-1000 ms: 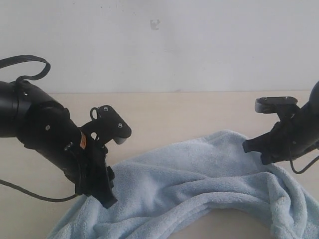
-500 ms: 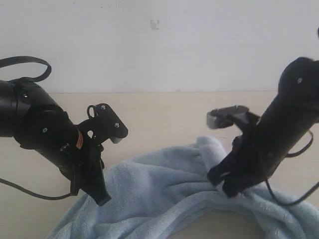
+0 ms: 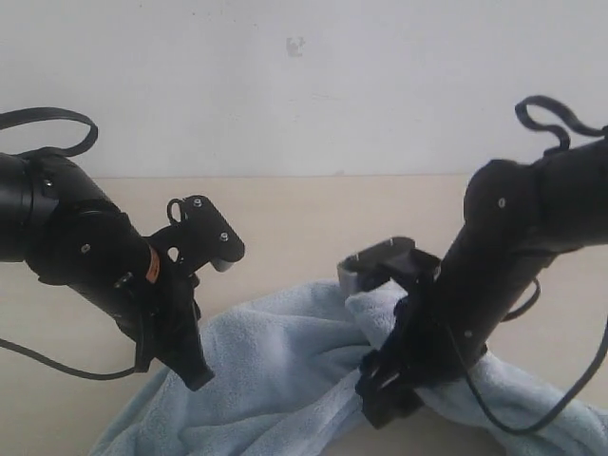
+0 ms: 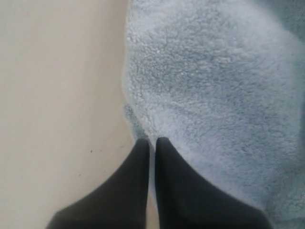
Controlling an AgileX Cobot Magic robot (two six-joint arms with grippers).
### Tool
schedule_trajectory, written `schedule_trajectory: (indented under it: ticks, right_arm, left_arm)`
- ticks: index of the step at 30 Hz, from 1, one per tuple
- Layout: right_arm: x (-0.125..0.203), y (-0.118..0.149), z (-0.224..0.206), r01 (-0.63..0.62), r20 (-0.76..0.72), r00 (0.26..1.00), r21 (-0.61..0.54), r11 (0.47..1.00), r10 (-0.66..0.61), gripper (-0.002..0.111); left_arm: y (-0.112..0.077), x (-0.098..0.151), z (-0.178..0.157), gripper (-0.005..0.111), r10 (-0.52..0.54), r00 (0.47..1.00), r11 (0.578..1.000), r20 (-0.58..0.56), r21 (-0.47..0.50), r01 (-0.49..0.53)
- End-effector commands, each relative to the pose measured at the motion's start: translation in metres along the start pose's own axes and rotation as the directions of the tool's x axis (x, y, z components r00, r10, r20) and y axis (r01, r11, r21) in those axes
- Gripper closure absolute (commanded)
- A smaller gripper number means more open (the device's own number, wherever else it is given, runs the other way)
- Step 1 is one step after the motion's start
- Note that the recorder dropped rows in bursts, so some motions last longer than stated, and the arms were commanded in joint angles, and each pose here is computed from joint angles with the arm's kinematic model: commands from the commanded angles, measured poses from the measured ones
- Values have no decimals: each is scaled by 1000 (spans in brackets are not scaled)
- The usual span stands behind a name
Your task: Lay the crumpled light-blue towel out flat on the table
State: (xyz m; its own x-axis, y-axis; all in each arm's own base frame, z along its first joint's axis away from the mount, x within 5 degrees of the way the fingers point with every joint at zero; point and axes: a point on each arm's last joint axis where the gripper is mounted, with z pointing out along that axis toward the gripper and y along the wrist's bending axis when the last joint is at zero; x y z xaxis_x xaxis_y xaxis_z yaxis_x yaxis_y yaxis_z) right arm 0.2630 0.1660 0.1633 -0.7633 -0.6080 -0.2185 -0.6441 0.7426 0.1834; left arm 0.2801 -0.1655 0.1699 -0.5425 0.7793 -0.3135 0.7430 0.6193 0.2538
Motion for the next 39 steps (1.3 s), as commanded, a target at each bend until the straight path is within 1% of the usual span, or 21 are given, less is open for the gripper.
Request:
schedule_trajectory:
  ticks: [1,4,6,9,11,13,14,16,18,20,21,23,24,26,27,29,32,34,35,36,39]
  right_arm:
    - [-14,-1,-42,23,64,998,96,995,-29,34]
    - [-15,-13,-63,-32,132,991,283,959,-6,34]
    - [-14,-33,-71,-113,177,983,403,908,44,34]
    - [-8,-72,-70,-287,235,951,420,861,202,34]
    - [3,-99,-62,-412,237,908,357,839,345,34]
    - [11,-116,-49,-489,193,870,221,844,453,34]
    - [12,-117,-41,-497,162,864,129,858,476,34]
    - [12,-114,-28,-482,102,867,-68,873,487,34]
    - [10,-107,-18,-441,53,887,-199,875,459,34]
    - [7,-101,-9,-405,32,903,-269,874,429,35]
    - [6,-99,-5,-391,31,910,-272,879,414,39]
    - [4,-98,-1,-386,36,912,-261,885,408,54]
    - [3,-98,-1,-385,41,912,-256,887,408,68]
    - [2,-97,-5,-365,62,918,-248,897,391,103]
    - [2,-98,-7,-357,74,921,-233,905,382,107]
    - [1,-100,-12,-345,108,923,-194,918,369,106]
    - [3,-107,-23,-357,142,921,-68,932,363,106]
    - [7,-115,-32,-370,157,921,59,927,357,106]
    - [10,-118,-37,-373,163,921,116,921,353,106]
    - [14,-124,-40,-386,156,920,198,901,360,106]
    - [22,-137,-45,-407,144,913,367,836,381,106]
  left_arm:
    - [2,-3,-1,102,-8,1000,1000,29,-7,8]
    - [2,-3,-1,102,-8,1000,1000,29,-7,8]
    - [2,-3,-1,102,-10,1000,1000,29,-7,10]
    - [1,-3,-1,102,-17,1000,1000,23,-2,17]
    - [1,-2,-1,102,-18,1000,1000,20,-2,18]
    - [1,-3,-1,102,-26,999,1000,21,1,26]
    - [1,-3,-1,102,-33,999,999,21,5,33]
    - [0,-3,-1,102,-44,999,999,26,11,44]
    - [0,-3,-1,102,-44,999,999,28,10,44]
    - [0,-3,-1,102,-44,999,999,28,10,44]
    - [0,-3,-1,102,-44,999,999,28,10,44]
    - [0,-3,-1,102,-44,999,999,28,10,44]
    - [0,-3,-1,102,-44,999,999,28,10,44]
    - [0,-3,-1,102,-44,999,999,24,11,44]
    - [0,-3,-1,102,-44,999,999,24,11,44]
    - [0,-3,-1,102,-44,999,999,21,11,44]
    - [0,-2,-1,102,-44,999,999,12,12,44]
    - [0,-2,-1,102,-48,999,999,13,15,47]
    - [0,-2,-1,102,-56,998,998,13,19,55]
    - [-1,-2,-1,102,-62,998,998,13,22,62]
    - [-2,-2,-1,102,-85,996,996,14,35,84]
